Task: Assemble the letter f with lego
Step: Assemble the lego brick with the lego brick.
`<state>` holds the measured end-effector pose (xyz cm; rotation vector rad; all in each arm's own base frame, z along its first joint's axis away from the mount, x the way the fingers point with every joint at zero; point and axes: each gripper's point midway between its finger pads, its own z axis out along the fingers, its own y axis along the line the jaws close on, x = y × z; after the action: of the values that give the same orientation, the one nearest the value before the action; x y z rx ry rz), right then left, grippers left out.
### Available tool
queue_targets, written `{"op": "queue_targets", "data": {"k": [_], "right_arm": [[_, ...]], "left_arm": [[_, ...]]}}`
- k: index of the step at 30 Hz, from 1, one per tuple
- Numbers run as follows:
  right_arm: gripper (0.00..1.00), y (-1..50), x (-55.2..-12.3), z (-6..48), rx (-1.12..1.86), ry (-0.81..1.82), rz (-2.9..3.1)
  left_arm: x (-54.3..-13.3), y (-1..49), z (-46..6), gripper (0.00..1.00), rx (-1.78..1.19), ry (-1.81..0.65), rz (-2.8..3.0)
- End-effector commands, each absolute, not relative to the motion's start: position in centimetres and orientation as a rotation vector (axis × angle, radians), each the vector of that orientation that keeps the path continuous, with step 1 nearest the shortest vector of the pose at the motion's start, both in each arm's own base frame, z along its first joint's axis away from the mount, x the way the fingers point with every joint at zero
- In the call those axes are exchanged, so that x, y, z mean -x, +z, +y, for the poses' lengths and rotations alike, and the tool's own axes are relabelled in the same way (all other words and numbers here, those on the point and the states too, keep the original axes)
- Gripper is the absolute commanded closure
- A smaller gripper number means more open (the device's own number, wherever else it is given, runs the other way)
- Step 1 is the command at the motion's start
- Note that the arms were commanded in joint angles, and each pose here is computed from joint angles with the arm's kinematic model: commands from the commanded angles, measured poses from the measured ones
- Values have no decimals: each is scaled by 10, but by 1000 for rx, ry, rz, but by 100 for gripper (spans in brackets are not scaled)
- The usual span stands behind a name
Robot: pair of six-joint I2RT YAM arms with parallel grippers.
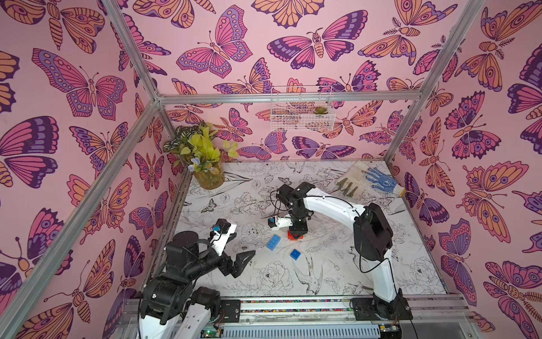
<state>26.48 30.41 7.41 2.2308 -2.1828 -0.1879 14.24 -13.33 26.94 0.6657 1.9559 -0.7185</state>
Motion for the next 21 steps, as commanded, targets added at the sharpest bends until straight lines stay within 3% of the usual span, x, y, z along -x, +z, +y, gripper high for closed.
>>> {"op": "queue_targets", "data": {"k": [1, 21], "right_arm": [[74, 76, -267, 307, -2246, -163, -2162], [75, 73, -277, 310, -2261, -126, -2163]], "left_arm": [[-142, 268, -137, 0, -685, -737, 1946], [-142, 268, -137, 0, -688, -737, 1944]]}}
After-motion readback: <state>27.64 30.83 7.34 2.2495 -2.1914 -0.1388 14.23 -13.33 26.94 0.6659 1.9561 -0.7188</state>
